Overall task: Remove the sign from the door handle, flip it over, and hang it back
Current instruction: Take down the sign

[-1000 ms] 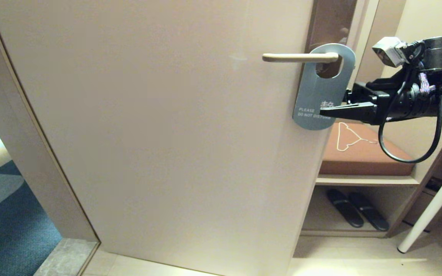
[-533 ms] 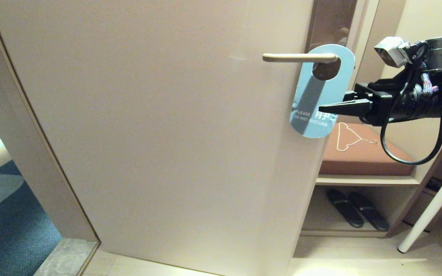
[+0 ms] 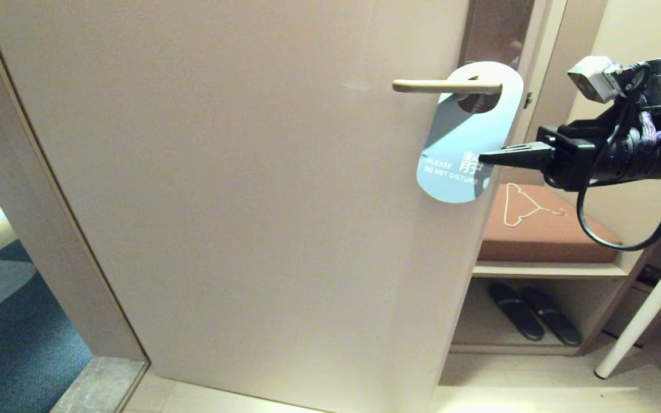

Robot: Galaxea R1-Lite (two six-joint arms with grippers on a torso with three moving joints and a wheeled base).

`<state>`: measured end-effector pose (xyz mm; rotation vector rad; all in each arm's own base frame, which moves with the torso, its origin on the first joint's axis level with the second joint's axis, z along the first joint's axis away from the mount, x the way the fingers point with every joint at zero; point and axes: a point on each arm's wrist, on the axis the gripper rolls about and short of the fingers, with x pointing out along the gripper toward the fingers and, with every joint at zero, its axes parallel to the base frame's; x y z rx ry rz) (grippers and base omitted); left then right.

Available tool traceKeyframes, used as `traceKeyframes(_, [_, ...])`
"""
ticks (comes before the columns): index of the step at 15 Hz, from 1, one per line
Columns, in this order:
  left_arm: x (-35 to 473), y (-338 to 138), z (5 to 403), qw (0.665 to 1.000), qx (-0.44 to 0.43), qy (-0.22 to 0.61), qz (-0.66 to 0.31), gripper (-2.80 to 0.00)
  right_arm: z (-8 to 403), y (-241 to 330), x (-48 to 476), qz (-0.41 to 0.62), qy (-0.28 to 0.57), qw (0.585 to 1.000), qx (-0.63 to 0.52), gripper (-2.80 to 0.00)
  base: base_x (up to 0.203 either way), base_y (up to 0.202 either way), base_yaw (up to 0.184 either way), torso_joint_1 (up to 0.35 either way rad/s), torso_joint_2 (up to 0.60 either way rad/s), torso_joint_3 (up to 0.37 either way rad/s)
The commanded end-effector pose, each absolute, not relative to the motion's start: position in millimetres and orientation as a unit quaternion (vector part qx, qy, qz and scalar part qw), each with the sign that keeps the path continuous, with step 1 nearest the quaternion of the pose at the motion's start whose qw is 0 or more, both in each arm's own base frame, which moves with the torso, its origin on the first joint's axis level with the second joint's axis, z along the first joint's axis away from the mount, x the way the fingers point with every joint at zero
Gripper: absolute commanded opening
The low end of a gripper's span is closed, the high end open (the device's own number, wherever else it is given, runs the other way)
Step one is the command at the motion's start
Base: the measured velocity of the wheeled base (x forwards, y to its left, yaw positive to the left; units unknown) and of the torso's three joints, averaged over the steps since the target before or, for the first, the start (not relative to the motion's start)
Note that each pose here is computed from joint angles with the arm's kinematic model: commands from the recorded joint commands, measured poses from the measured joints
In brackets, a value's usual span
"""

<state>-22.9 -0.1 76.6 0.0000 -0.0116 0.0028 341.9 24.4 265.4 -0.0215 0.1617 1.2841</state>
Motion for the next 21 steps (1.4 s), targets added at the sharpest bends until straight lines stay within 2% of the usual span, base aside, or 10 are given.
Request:
traceKeyframes(1, [-22.8, -0.1, 76.6, 1.000, 0.000, -0.005, 0.002, -2.80, 265.3, 24.6, 339.4, 0.601, 0.074, 0.796, -0.010, -2.80, 0.000, 0.000, 0.000, 0.000, 0.00, 0.000])
traceKeyframes(21, [-22.8, -0.1, 76.6, 1.000, 0.000, -0.005, 0.002, -2.80, 253.3, 7.5, 333.6, 0.567, 0.095, 0.818, -0.004, -2.80, 0.000, 0.000, 0.000, 0.000, 0.00, 0.000])
